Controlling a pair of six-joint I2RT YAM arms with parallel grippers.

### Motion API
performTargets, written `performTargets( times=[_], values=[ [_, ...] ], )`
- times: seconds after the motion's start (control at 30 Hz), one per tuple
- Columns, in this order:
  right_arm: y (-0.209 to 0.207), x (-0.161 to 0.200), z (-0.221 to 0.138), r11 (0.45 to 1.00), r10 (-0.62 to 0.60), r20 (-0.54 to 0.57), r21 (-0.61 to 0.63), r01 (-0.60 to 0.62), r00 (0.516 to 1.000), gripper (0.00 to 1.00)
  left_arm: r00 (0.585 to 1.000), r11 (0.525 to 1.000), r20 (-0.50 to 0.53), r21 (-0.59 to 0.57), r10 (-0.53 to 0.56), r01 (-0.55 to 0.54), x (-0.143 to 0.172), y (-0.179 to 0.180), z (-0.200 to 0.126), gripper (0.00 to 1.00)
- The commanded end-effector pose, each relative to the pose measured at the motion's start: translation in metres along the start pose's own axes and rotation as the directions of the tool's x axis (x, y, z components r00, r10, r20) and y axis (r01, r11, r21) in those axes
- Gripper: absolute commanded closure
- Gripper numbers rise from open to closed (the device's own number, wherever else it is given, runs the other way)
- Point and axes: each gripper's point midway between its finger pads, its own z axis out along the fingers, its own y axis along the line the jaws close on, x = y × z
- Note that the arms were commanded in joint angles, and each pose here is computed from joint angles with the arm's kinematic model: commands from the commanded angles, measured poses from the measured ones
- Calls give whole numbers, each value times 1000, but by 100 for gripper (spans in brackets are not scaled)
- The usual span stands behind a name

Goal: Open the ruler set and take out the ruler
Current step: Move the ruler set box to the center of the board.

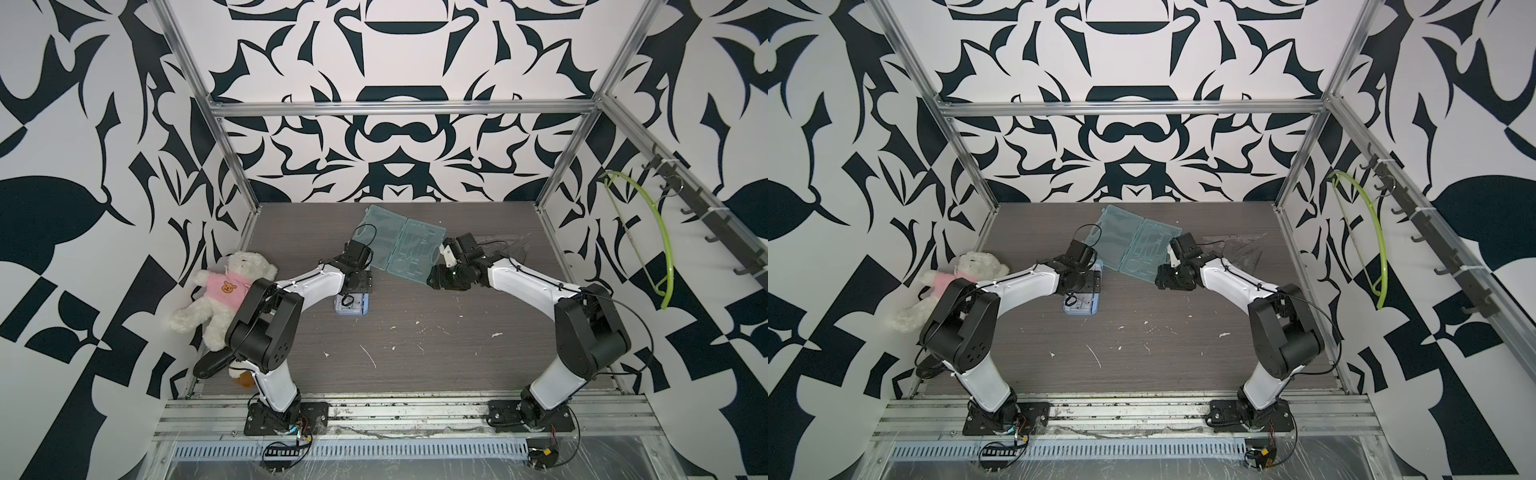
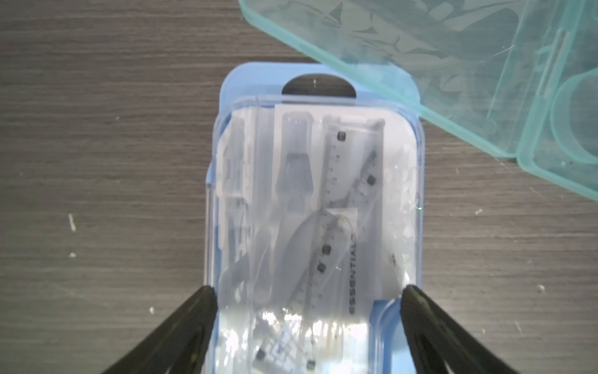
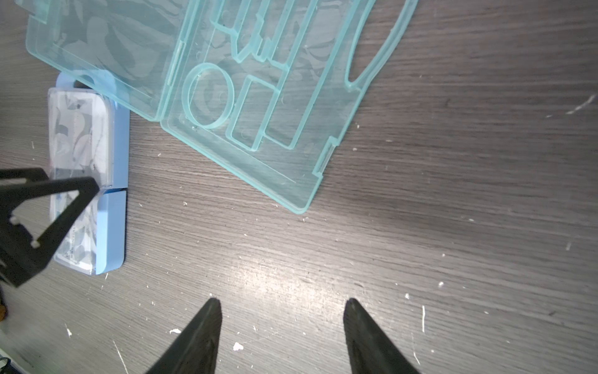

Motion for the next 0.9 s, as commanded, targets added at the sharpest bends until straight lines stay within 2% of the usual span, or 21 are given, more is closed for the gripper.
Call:
performTargets(
  times=[0.0, 0.13, 0.23, 0.37, 0.47, 0.57, 0.73, 0.87],
  values=[
    [1, -2, 1, 1000, 7, 2, -1, -7, 1000, 39, 976, 999, -216, 5, 38, -38, 78, -10, 7, 7],
    [0, -2, 0, 1000, 8, 5, 1, -8, 1000, 40, 975, 997, -215, -41, 62, -72, 98, -16, -1, 7],
    [1, -2, -2, 1000, 8, 9, 2, -8, 1000, 40, 981, 997, -188, -54, 48, -59, 103, -18, -11, 7],
    [2, -2, -4, 1000, 14, 13, -4, -14, 1000, 41, 997, 998, -83, -69, -7, 1, 77, -14, -33, 14],
    [2, -2, -4, 1000, 19, 12, -8, -19, 1000, 42, 1000, 996, 23, -86, -18, 20, 42, -12, -57, 29],
    [3, -1, -5, 1000, 21, 13, -14, -21, 1000, 43, 996, 996, 68, -69, -56, 61, 13, -7, -69, 37],
    [5, -2, -10, 1000, 21, 23, -20, -21, 1000, 43, 974, 973, 12, -24, -228, 228, -19, 14, -57, 67],
    [6, -3, -12, 999, 22, 29, -25, -21, 999, 43, 938, 938, -49, -75, -342, 338, -31, 34, -36, 94]
  ],
)
